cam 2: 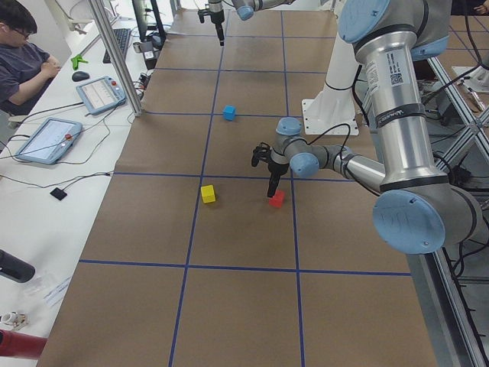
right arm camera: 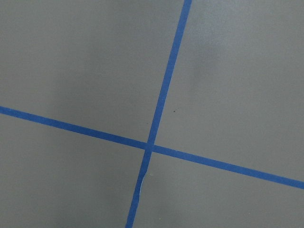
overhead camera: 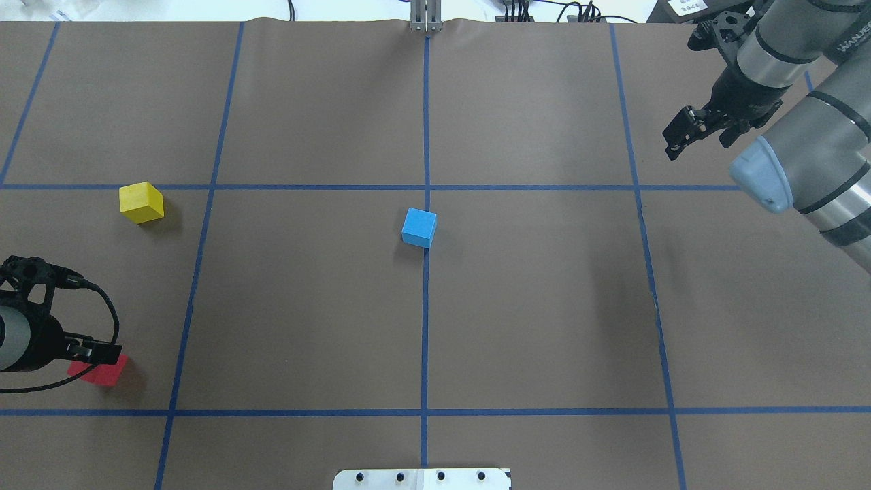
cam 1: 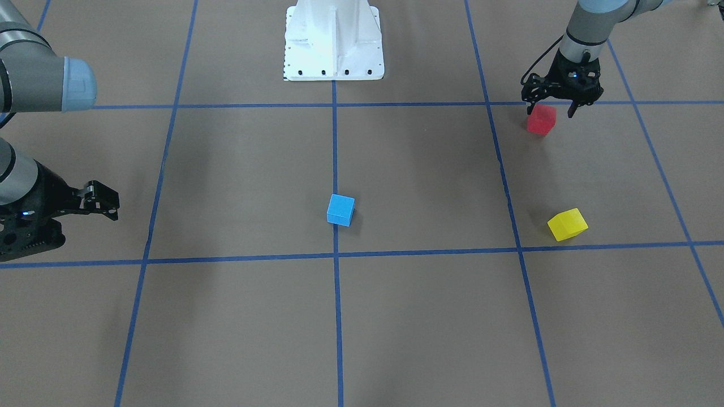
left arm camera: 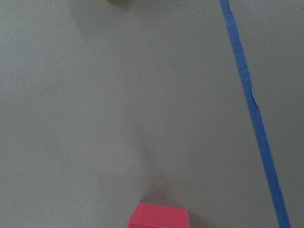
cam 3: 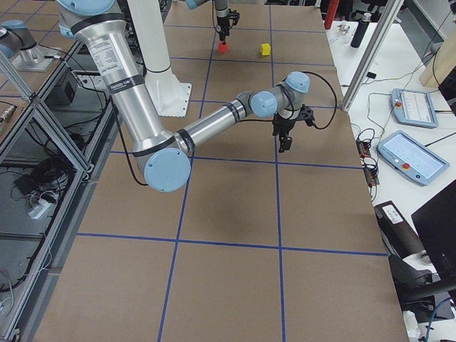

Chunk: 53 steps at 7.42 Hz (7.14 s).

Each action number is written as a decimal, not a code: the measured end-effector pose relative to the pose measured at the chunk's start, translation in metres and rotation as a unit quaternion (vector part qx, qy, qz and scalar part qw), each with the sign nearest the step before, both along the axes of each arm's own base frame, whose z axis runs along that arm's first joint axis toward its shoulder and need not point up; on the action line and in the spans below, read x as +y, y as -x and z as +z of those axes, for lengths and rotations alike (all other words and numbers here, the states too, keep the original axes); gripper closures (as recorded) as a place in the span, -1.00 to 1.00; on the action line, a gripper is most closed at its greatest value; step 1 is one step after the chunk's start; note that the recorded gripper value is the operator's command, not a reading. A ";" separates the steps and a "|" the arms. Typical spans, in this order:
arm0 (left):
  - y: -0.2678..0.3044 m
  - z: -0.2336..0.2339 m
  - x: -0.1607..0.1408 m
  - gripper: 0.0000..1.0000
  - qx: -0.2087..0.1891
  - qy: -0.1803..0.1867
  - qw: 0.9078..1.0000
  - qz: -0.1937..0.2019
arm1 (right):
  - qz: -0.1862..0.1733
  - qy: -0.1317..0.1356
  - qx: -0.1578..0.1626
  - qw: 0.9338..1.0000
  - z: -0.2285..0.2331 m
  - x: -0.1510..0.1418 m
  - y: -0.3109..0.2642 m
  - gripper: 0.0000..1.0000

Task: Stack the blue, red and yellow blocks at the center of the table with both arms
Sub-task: 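Lower the left gripper onto the red cube and close it, then carry the red cube with the left gripper over the blue cube, then lower the red cube onto the blue cube and open the left gripper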

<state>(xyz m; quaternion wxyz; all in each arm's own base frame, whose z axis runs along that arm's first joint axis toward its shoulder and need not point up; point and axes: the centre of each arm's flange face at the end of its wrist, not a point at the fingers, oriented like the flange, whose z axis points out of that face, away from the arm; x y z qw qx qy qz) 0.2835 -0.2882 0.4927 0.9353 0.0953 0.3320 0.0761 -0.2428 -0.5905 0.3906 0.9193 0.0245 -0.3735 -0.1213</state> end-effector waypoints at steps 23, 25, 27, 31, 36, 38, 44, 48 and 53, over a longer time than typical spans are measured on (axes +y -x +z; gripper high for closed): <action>-0.211 -0.316 -0.130 1.00 0.030 0.145 0.989 -0.028 | 0.000 -0.003 -0.001 1.000 -0.004 -0.001 0.001 -0.99; -0.260 -0.370 -0.161 1.00 0.028 0.130 0.991 -0.019 | 0.000 -0.002 -0.001 1.000 -0.003 -0.001 0.001 -0.99; -0.284 -0.382 -0.179 1.00 0.036 0.097 0.995 0.000 | 0.000 -0.002 0.000 1.000 -0.002 -0.001 0.001 -0.99; -0.287 -0.380 -0.200 1.00 0.047 0.040 0.998 0.029 | -0.001 0.001 0.002 1.000 0.002 -0.002 0.001 -0.99; -0.288 -0.363 -0.235 1.00 0.061 0.027 0.998 0.013 | -0.002 0.002 0.002 1.000 0.002 -0.003 0.004 -0.99; -0.293 -0.356 -0.245 1.00 0.067 0.025 0.997 0.009 | -0.002 0.002 0.002 1.000 0.001 -0.004 0.005 -0.99; -0.301 -0.352 -0.250 0.87 0.071 0.027 0.997 0.006 | -0.003 0.003 0.003 1.000 0.002 -0.006 0.006 -0.99; -0.308 -0.357 -0.243 0.48 0.075 0.037 0.997 0.002 | -0.003 0.003 0.002 1.000 0.002 -0.006 0.006 -0.99; -0.314 -0.357 -0.236 -0.62 0.075 0.047 0.996 -0.002 | -0.003 0.003 0.002 1.000 0.002 -0.006 0.006 -0.99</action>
